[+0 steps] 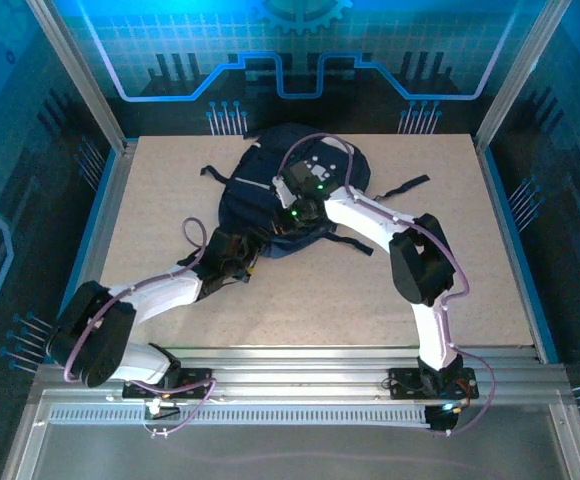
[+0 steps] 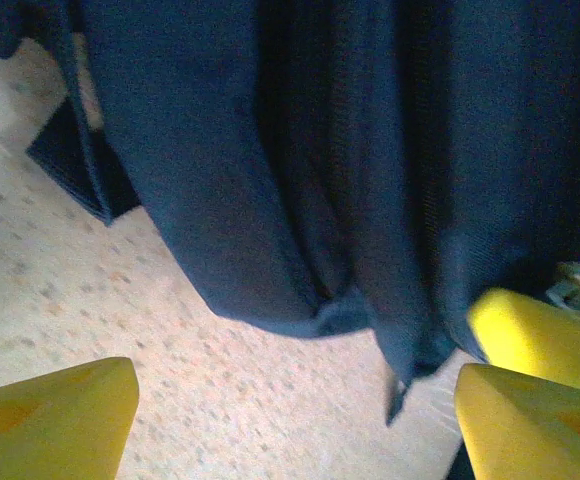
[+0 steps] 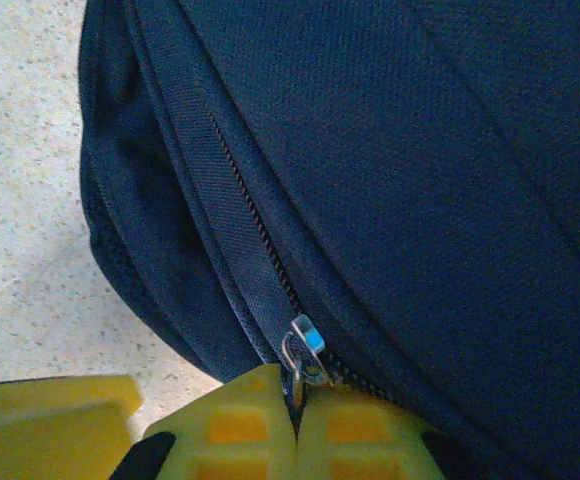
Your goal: Pack books, pencil case, and school supplies into a backpack
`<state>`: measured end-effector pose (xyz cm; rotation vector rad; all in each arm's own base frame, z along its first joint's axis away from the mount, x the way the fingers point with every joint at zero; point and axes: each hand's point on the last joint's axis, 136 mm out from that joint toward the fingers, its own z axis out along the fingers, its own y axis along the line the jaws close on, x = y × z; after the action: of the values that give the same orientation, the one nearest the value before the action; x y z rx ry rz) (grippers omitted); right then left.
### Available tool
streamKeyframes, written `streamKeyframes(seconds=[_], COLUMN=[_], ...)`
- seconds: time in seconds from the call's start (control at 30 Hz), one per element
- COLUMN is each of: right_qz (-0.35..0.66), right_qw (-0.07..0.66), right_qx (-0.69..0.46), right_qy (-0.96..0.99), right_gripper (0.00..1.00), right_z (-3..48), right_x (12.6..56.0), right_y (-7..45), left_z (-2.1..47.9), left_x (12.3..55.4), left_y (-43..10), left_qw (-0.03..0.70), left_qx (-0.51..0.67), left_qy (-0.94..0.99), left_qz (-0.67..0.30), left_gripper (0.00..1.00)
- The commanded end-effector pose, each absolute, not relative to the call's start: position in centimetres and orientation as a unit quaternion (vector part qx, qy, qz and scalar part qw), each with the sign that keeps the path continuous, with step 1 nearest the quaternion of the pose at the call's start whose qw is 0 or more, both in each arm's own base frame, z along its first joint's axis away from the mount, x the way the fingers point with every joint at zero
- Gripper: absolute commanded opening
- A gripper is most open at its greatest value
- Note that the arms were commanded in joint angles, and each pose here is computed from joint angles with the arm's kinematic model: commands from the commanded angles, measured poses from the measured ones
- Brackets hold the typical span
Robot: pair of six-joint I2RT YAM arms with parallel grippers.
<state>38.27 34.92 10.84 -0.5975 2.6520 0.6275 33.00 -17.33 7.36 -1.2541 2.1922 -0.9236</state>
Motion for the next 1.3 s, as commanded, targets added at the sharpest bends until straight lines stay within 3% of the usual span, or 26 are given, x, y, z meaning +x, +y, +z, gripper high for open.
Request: streamKeyframes(seconds=[0.0,0.2,0.23,0.33,0.57,0.73,0.97,1.2,1.23,1.27], right_qz=[0.257,0.269,0.270,0.250,0.018,-0.061,-0.147,-0.123,-0.117,-0.106], right_qw=[0.185,0.170,0.166,0.143,0.109,0.149,0.278,0.288,0.286,0.285], right_qx=[-0.225,-0.211,-0.212,-0.228,-0.279,-0.242,-0.227,-0.254,-0.248,-0.242], right_qy=[0.921,0.924,0.925,0.930,0.954,0.957,0.922,0.915,0.918,0.921], right_gripper=[0.00,0.00,0.00,0.00,0.00,0.00,0.00,0.00,0.04,0.17], right_z=[12.7,12.1,11.9,10.7,6.2,6.7,11.8,12.9,13.0,13.1], right_x=[38.1,36.3,36.0,34.6,32.9,36.5,44.7,45.1,44.6,43.8], right_y=[36.8,36.0,35.8,34.6,23.6,17.8,15.6,17.3,17.2,17.2], left_z=[6.6,3.6,2.9,2.0,2.9,3.3,3.6,4.8,5.2,5.9], left_x=[34.8,36.8,37.1,37.8,37.8,37.7,36.9,36.9,37.1,37.2], left_y=[-15.5,-13.7,-13.5,-12.7,-10.6,-9.4,-9.1,-9.3,-9.5,-9.6], left_qw=[0.266,0.267,0.267,0.281,0.295,0.299,0.293,0.297,0.297,0.298], left_qx=[-0.482,-0.512,-0.515,-0.528,-0.536,-0.535,-0.529,-0.510,-0.501,-0.491], left_qy=[0.778,0.768,0.766,0.747,0.741,0.743,0.753,0.761,0.766,0.772], left_qz=[-0.302,-0.278,-0.276,-0.290,-0.278,-0.268,-0.259,-0.269,-0.270,-0.270], left_gripper=[0.83,0.72,0.62,0.00,0.00,0.00,0.00,0.00,0.12,0.31])
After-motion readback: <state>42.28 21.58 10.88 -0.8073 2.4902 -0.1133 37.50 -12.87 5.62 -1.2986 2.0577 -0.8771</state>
